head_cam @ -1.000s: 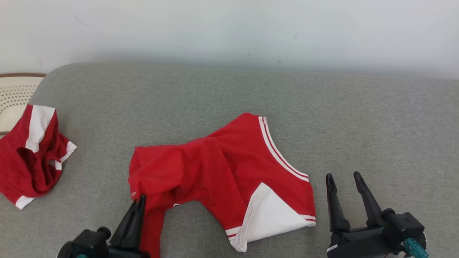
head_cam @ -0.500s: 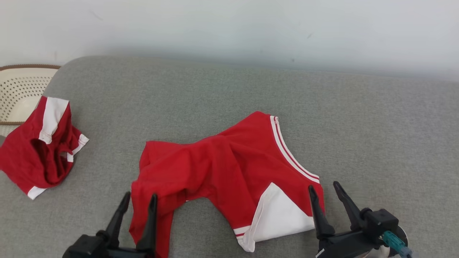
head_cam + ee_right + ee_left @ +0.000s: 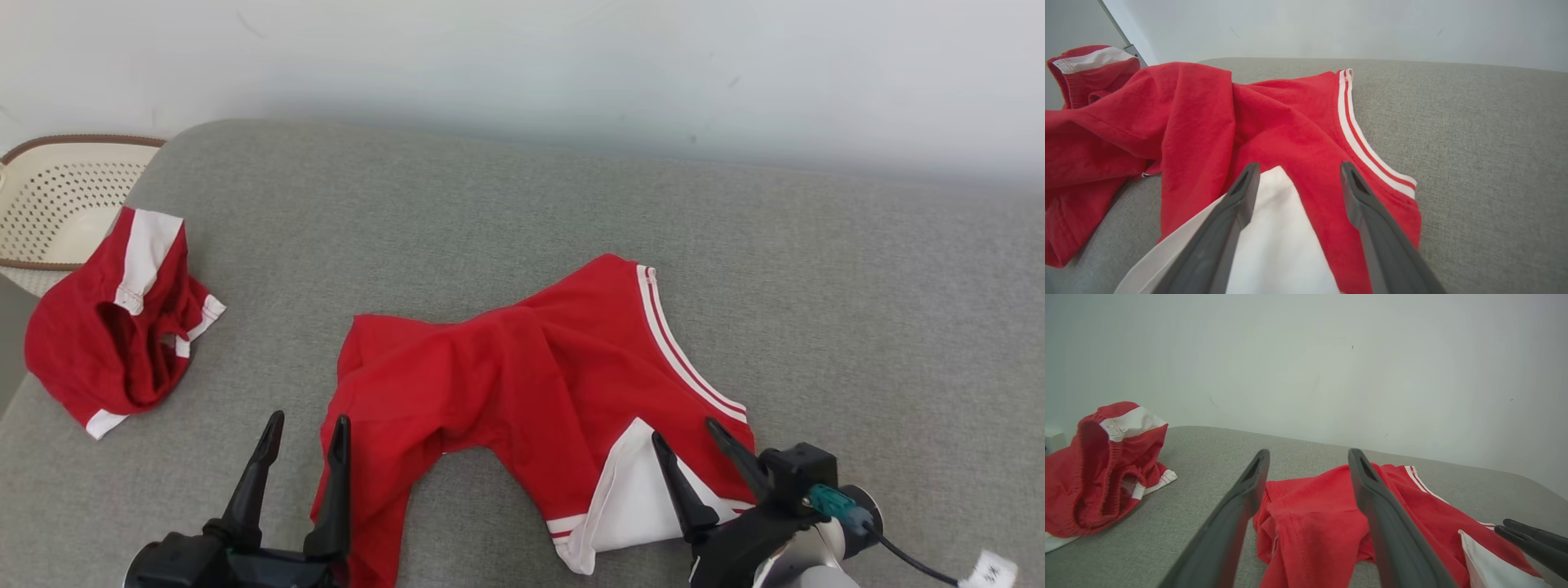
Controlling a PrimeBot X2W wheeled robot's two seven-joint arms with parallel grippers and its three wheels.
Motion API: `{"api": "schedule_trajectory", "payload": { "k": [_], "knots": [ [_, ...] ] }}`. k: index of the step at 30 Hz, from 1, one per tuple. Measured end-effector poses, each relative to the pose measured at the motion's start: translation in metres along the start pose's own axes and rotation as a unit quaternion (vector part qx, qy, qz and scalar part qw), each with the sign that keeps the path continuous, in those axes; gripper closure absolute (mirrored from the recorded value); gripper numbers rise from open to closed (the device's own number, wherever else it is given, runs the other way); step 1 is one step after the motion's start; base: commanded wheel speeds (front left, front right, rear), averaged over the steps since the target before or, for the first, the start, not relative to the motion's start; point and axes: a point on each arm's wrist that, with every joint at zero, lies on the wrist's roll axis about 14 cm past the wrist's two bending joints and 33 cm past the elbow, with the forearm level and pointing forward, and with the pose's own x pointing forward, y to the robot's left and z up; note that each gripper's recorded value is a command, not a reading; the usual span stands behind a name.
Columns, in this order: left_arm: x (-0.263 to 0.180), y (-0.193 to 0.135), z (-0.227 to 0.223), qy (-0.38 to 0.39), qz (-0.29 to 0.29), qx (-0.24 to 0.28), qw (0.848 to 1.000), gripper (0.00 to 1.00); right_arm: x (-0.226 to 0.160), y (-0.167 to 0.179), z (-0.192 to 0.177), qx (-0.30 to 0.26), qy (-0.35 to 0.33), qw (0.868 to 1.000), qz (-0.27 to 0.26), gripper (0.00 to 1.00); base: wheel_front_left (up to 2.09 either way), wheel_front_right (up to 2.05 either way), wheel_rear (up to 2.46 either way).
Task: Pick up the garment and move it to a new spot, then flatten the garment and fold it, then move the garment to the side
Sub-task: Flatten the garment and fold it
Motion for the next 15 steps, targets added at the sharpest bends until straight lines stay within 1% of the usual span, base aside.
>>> {"api": "schedule_trajectory", "payload": {
  "k": [7, 13, 14, 15],
  "knots": [
    [-0.006, 0.005, 0.000, 0.004, 0.013, -0.002, 1.000, 0.00, 0.012, 0.006, -0.015, -0.008, 0.047, 0.999, 0.025, 0.00, 0.00, 0.00, 0.00],
    [-0.012, 0.012, 0.003, 0.003, 0.028, 0.000, 1.000, 0.00, 0.014, 0.005, -0.038, -0.013, 0.104, 0.994, 0.034, 0.00, 0.00, 0.00, 0.00],
    [-0.013, 0.013, 0.003, 0.002, 0.031, 0.000, 1.000, 0.00, 0.013, 0.006, -0.041, -0.012, 0.112, 0.993, 0.036, 0.05, 0.00, 0.00, 0.00],
    [-0.013, 0.014, 0.004, 0.001, 0.032, 0.000, 0.999, 0.00, 0.013, 0.008, -0.044, -0.014, 0.120, 0.992, 0.040, 0.22, 0.00, 0.00, 0.00]
  ]
}}
